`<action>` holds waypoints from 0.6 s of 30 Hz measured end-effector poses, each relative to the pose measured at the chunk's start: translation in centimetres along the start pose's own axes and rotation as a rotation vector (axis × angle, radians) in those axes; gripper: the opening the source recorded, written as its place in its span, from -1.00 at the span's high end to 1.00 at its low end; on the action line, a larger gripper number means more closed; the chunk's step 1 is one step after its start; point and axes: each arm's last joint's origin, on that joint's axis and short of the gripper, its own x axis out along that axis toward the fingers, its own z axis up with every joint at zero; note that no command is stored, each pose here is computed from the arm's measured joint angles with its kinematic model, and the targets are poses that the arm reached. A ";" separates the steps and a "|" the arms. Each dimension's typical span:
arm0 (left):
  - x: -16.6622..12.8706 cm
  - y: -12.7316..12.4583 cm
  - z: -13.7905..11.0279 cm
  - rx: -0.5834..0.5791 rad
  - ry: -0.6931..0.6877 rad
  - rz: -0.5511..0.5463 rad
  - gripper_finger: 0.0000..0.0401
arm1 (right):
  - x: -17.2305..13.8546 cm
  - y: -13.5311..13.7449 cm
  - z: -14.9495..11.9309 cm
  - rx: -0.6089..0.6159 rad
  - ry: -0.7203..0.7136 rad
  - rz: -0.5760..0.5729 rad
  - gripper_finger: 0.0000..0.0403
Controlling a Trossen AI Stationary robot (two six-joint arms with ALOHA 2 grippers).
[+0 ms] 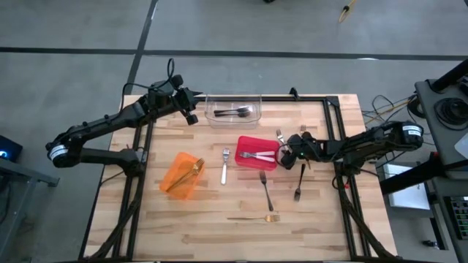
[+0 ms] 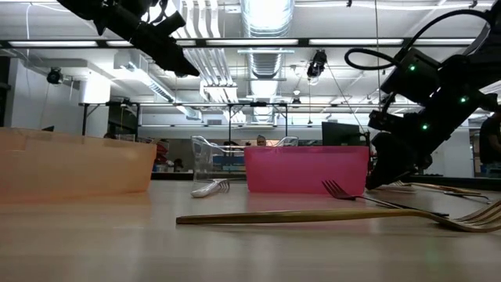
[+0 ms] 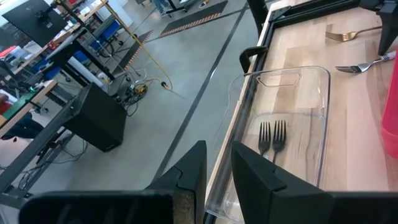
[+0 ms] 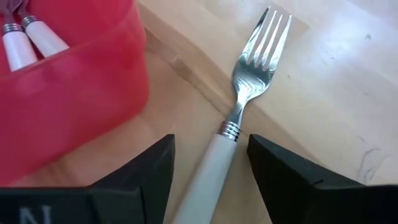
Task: Sort silverware by color (type)
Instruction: Put the white fork into the red bin
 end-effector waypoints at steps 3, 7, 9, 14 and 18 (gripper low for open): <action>0.0 0.0 0.0 0.000 0.000 0.000 0.72 | 0.0 0.0 0.0 0.006 -0.002 -0.008 0.12; 0.0 0.0 0.0 -0.005 0.000 0.000 0.72 | 0.0 -0.1 0.0 0.017 -0.003 -0.019 0.30; 0.0 0.0 0.0 -0.006 0.000 0.000 0.72 | 0.0 -0.1 0.0 0.016 -0.003 -0.024 0.40; 0.0 0.0 0.0 -0.010 0.000 0.000 0.72 | 0.0 -0.2 -0.1 0.040 -0.003 -0.032 0.65; 0.0 0.0 0.1 -0.051 -0.007 0.004 0.72 | 0.0 -0.2 -0.1 0.064 -0.002 -0.032 0.79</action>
